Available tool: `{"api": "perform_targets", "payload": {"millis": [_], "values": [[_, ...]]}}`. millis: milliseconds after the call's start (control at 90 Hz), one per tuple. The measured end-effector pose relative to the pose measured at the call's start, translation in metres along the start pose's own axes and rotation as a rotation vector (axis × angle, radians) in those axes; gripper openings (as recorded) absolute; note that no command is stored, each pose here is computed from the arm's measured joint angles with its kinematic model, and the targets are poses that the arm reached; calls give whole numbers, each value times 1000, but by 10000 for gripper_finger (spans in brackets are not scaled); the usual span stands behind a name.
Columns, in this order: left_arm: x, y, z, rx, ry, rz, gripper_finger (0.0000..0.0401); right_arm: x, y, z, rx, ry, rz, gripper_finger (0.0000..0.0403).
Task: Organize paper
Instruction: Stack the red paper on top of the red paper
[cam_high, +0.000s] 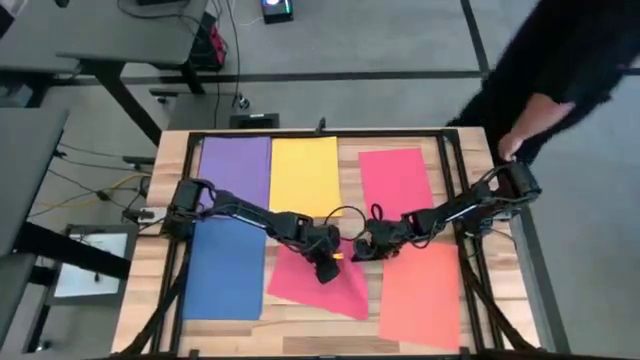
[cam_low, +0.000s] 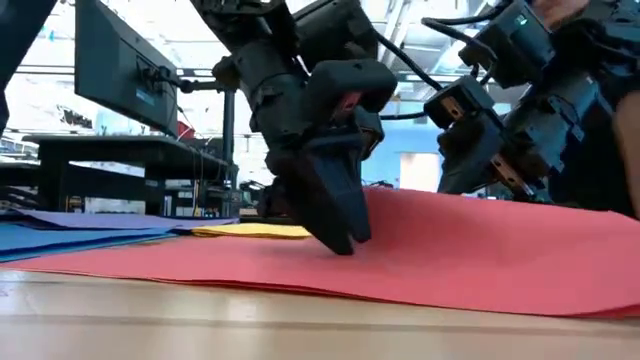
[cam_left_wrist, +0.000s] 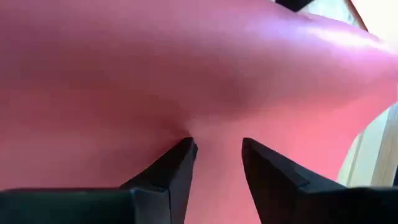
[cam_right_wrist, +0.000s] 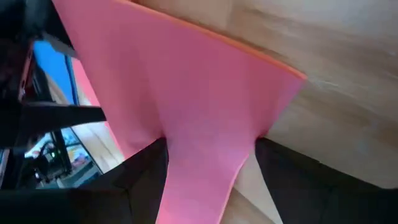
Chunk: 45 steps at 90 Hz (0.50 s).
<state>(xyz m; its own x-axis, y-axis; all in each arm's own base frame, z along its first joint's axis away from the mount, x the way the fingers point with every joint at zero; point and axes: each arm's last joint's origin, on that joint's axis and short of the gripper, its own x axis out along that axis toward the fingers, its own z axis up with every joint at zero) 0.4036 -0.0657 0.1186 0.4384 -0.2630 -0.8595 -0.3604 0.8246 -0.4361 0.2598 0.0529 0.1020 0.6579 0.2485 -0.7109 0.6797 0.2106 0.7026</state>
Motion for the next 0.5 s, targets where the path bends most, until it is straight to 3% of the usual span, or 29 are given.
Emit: {"api": "perform_targets", "payload": {"millis": [244,500], "values": [[1,1,0,9,-4,6,125,-6,23,3,-217,-74,224,240],[1,1,1,32,-12,3,125,-8,30,3,-314,-82,300,240]]}}
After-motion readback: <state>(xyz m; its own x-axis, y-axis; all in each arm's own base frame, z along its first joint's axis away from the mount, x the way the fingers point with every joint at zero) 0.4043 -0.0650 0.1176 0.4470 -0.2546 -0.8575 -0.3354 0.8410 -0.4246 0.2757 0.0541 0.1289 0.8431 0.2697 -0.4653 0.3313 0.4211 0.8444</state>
